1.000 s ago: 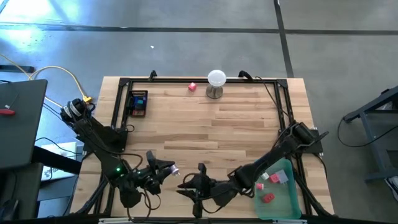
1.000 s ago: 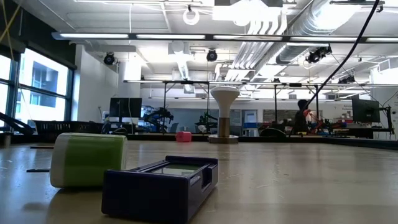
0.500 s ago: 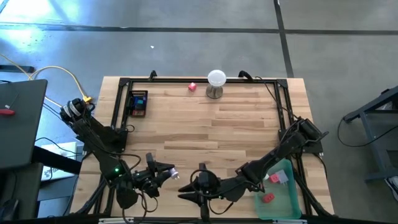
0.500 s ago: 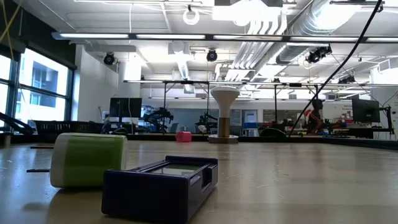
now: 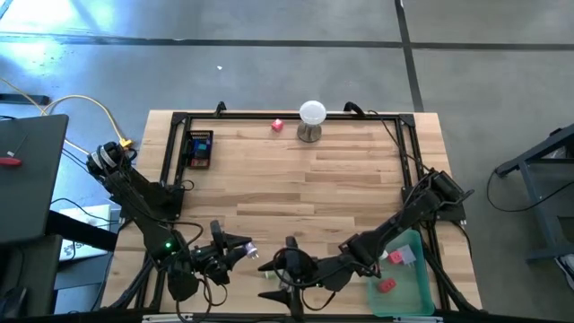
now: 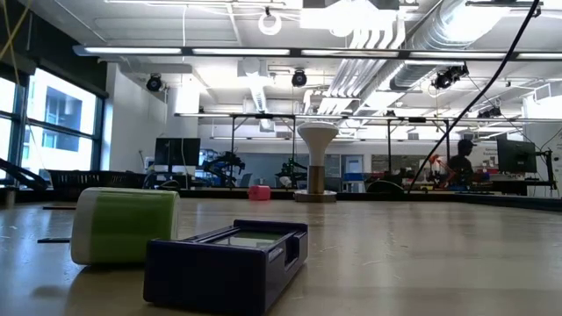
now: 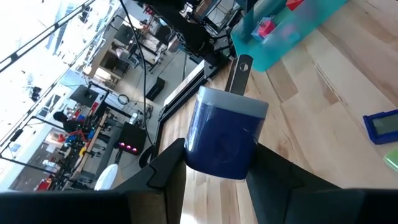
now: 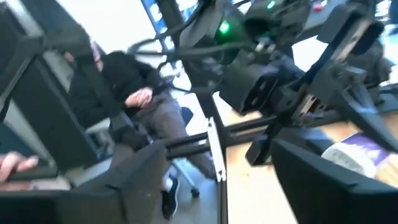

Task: Pick & Place Office items
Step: Put the blue charger adapter into the green bin

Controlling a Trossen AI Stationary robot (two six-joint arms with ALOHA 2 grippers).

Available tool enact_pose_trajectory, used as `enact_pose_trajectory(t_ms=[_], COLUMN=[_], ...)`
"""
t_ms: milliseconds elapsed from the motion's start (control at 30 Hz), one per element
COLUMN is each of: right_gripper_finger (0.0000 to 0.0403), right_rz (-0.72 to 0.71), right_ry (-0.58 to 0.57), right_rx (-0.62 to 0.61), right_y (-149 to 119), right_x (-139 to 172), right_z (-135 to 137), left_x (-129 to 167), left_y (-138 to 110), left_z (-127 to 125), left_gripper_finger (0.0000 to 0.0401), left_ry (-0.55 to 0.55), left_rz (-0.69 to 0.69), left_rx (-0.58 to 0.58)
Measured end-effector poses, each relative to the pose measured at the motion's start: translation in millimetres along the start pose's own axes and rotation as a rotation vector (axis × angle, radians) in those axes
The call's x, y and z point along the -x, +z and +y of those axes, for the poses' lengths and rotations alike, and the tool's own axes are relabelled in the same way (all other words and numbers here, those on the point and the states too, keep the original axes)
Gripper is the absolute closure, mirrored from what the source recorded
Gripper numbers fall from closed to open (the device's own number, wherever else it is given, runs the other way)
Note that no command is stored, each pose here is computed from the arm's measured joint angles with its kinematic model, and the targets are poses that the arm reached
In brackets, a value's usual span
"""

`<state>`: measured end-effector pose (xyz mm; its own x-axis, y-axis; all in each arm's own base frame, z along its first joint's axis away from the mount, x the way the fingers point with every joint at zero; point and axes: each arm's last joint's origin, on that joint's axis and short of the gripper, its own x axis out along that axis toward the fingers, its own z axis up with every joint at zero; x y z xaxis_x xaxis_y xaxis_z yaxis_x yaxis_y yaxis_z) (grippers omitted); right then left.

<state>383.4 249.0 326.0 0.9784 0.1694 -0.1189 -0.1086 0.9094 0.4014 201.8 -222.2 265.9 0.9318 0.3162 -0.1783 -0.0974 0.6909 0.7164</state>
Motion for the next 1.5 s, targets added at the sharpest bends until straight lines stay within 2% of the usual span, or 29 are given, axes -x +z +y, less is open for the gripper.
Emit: enact_pose_trajectory(t_ms=[67,167,333,433,767,900,1233,1333,1500], right_gripper_finger=[0.0099,0.0070,0.0056,0.0055,0.0055,0.0055,0.0055,0.0055,0.0055], right_rz=[0.029,0.070,0.093,0.079,0.066,0.075,0.084,0.087,0.091], right_ry=[0.020,-0.016,-0.282,-0.348,-0.404,-0.394,-0.391,-0.392,-0.394], right_rx=[0.011,0.009,-0.078,-0.124,-0.148,-0.156,-0.136,-0.128,-0.126], right_y=[-2,-6,-15,-13,-8,-6,-6,-6,-6], right_x=[0,0,0,-2,-14,-16,-16,-16,-16], right_z=[0,-4,-23,-33,-58,-62,-63,-63,-63], left_x=[0,0,0,0,-13,-19,-32,-38,-43], left_y=[0,0,0,0,-3,-4,-7,-9,-10], left_z=[0,0,1,1,6,7,13,15,17], left_gripper_finger=[0.0272,0.0272,0.0272,0.0272,0.0272,0.0272,0.0272,0.0272,0.0272], left_ry=[0.000,0.000,0.023,0.027,0.028,0.010,0.016,-0.021,-0.020], left_rz=[0.000,0.000,0.008,0.009,0.033,0.037,0.063,0.062,0.072], left_rx=[-0.001,-0.003,-0.002,-0.002,0.025,0.036,0.049,0.052,0.055])
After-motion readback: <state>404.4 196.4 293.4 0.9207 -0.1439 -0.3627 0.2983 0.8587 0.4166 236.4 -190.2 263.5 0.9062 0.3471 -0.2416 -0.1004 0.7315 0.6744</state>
